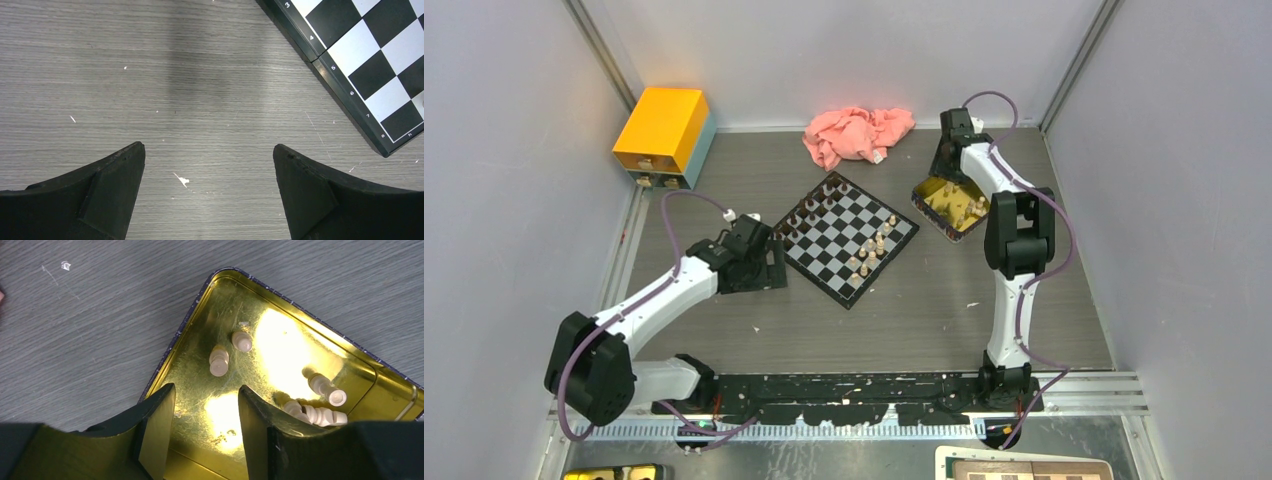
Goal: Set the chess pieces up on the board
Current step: Pick up the chess piece from the storage box.
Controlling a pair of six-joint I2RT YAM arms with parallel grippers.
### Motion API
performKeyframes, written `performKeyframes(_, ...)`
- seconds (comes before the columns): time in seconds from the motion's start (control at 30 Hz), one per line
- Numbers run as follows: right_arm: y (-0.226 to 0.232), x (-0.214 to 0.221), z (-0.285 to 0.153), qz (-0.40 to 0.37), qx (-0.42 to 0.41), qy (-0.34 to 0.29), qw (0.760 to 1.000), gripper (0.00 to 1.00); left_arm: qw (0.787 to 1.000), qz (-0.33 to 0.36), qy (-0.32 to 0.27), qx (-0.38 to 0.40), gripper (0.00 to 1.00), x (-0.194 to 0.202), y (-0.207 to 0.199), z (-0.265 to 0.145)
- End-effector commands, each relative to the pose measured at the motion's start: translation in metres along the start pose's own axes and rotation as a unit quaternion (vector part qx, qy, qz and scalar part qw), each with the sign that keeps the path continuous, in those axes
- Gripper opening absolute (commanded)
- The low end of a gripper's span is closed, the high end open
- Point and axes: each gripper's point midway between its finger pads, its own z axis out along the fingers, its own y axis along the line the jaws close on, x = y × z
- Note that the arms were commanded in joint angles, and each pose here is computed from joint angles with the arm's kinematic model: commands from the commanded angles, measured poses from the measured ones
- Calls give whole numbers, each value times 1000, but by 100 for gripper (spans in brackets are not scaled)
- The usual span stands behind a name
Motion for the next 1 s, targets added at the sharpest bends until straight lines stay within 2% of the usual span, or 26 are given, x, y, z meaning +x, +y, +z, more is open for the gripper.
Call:
performKeyframes(0.0,2,-31,-7,19,-13,-38,999,54,999,3,-32,17,100,-22,-13,-4)
performKeyframes(0.8,-5,-29,18,32,-19,-22,999,42,1000,4,-22,10,99,-23,-15,4)
performKeyframes(0.97,-4,-28,22,33,-19,-20,999,36,1000,5,-21,9,99,-23,-15,6)
